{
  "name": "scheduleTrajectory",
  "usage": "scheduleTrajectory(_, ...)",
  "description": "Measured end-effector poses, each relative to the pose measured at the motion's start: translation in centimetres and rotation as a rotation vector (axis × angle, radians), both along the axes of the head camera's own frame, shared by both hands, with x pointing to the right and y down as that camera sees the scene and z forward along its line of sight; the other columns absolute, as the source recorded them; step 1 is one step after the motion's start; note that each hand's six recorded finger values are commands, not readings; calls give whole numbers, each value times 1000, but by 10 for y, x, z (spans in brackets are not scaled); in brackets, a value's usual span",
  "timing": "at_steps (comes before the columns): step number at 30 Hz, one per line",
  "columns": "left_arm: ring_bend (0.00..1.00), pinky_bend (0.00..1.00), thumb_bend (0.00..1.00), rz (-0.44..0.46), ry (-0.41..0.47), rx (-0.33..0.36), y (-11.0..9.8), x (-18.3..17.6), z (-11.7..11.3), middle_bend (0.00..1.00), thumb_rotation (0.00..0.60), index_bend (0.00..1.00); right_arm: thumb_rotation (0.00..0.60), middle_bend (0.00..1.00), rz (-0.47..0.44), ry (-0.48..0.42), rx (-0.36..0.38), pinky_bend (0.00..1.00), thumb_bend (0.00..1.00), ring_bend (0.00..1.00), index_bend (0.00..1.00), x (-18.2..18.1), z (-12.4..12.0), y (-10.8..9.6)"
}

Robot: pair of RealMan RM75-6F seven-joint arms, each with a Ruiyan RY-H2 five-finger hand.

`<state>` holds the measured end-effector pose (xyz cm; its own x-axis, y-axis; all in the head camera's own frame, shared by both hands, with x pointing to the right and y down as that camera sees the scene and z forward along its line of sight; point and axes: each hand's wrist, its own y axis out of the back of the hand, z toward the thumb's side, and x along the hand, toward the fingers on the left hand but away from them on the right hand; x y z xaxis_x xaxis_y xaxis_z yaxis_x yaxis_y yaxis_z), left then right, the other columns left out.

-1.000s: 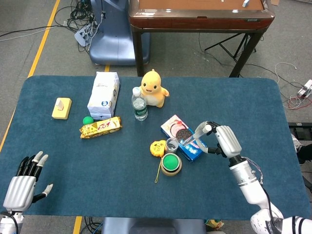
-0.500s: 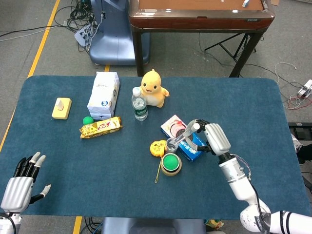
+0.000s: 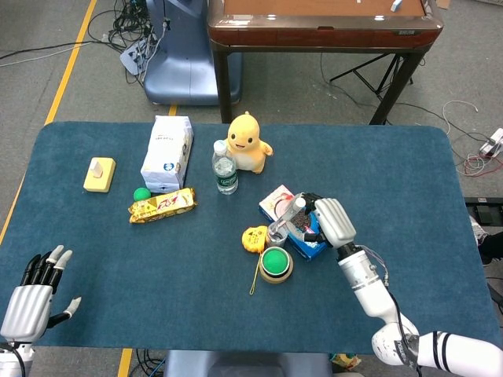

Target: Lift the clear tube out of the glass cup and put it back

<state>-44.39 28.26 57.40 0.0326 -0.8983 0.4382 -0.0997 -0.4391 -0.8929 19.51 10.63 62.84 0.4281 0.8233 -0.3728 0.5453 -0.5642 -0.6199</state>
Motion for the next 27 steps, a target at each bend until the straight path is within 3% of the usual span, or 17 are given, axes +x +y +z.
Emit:
scheduleTrajectory(14, 0, 0, 272, -8, -2, -4, 2, -4, 1, 0, 600, 0, 600, 440, -35, 47, -43, 456, 540, 373, 676, -6, 29, 10)
scheduleTrajectory(27, 0, 0, 272, -8, 4, -9, 3, -3, 3, 0, 600, 0, 600, 365, -36, 75, -74, 326, 500, 246, 637, -8, 50, 15)
